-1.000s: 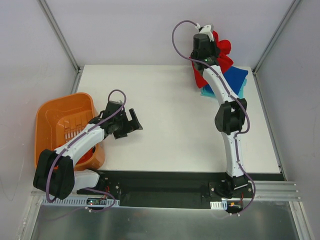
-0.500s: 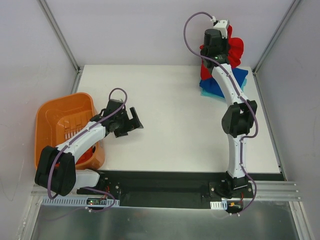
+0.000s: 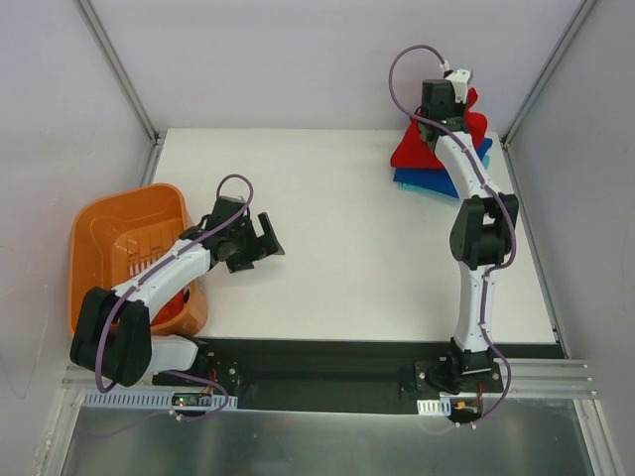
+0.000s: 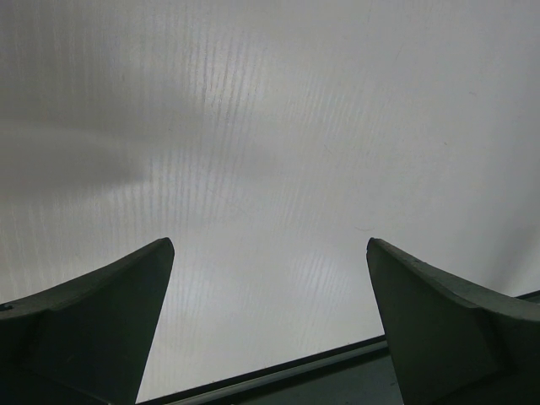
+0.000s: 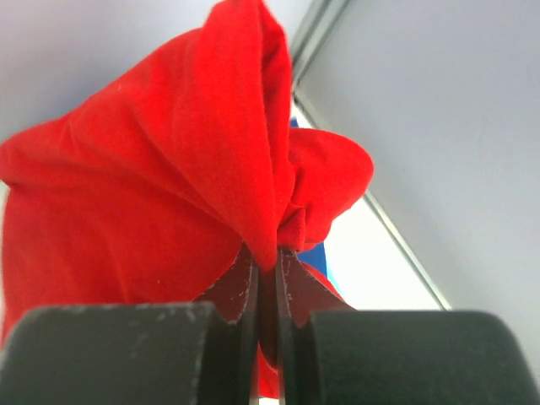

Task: Fold and stack the t-shirts
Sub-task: Neatly place the folded tshirt to the corner

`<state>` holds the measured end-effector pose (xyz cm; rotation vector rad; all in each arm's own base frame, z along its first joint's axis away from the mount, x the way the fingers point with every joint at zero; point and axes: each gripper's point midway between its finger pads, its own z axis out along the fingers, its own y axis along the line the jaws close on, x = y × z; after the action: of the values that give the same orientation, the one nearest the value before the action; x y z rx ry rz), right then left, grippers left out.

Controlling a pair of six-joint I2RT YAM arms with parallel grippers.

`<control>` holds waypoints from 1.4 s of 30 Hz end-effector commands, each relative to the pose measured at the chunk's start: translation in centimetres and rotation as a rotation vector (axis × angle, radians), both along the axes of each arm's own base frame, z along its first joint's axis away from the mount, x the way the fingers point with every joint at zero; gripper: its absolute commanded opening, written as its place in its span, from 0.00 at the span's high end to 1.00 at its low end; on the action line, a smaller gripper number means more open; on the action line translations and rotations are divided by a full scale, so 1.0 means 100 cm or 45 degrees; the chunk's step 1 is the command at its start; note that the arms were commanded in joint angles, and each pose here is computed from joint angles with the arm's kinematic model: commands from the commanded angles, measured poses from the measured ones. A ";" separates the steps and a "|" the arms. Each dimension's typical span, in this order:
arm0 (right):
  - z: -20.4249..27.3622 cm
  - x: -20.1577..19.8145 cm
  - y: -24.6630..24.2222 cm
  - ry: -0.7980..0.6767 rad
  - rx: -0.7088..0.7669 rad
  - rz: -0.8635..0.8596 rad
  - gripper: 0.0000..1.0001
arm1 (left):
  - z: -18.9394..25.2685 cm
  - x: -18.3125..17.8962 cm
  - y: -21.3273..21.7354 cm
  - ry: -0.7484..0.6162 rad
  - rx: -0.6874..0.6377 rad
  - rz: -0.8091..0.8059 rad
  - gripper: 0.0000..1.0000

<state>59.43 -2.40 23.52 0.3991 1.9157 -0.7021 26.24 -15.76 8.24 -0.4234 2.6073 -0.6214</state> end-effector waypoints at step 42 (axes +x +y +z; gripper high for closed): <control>0.022 -0.028 0.007 0.034 0.777 0.583 0.03 | 0.031 0.023 -0.013 -0.076 -0.055 -0.060 0.01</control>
<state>56.29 -5.65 23.45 0.3954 2.1559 -0.0588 27.28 -16.73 8.18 -0.4075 2.6425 -0.6476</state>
